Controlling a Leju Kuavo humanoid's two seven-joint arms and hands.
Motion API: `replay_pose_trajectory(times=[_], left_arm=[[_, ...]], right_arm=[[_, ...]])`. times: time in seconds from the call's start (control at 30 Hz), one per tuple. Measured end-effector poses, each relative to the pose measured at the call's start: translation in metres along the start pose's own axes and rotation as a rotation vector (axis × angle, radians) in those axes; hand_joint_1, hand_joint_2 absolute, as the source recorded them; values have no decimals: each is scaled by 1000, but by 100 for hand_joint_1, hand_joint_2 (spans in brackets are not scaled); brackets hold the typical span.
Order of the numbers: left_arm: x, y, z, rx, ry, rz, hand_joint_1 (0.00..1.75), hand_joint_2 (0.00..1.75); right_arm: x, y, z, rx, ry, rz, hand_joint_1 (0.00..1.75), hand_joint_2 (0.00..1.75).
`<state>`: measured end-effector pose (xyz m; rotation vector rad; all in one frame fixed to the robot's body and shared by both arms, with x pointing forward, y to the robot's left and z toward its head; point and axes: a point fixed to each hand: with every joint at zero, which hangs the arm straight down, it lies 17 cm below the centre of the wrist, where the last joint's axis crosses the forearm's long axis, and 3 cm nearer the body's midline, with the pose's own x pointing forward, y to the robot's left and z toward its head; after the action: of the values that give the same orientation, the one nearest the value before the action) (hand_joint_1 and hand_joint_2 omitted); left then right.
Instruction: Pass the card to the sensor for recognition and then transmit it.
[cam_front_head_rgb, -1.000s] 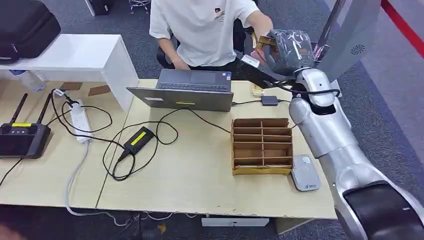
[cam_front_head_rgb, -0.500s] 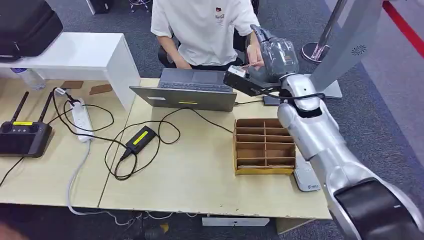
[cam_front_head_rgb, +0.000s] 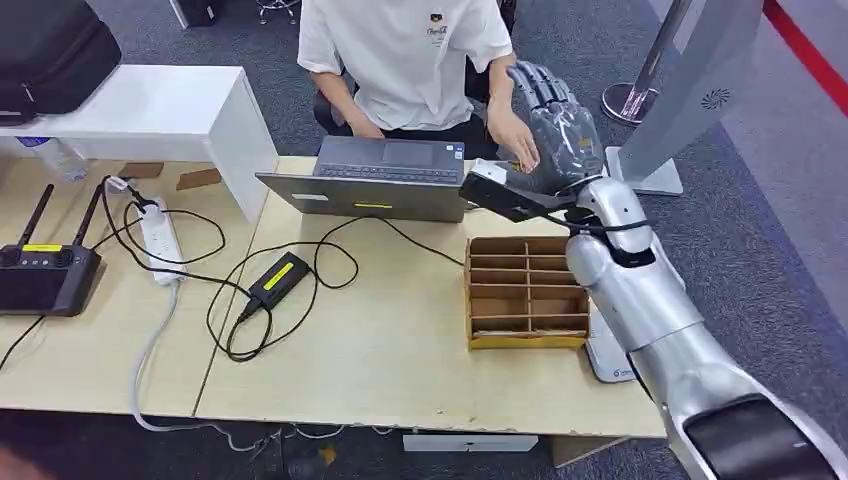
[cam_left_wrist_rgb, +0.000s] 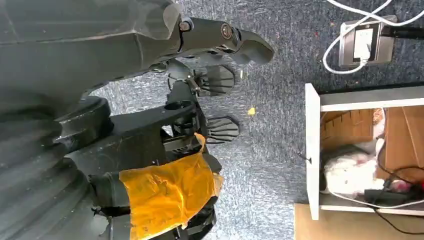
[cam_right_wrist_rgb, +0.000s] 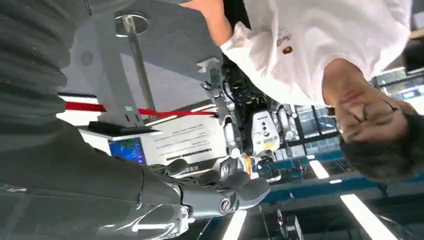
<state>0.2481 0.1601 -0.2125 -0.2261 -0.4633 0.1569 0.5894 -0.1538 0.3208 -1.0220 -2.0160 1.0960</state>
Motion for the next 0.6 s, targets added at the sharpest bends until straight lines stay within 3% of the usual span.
replay_pose_trajectory(times=[0.27,0.6], left_arm=[[-3,11,1,11,-20,17,0,175],[-17,25,4,29,-26,33,0,175]], right_arm=[[7,-32,45,-88,-57,-63,0,175],[14,-45,119,-144,-115,-79,0,175]])
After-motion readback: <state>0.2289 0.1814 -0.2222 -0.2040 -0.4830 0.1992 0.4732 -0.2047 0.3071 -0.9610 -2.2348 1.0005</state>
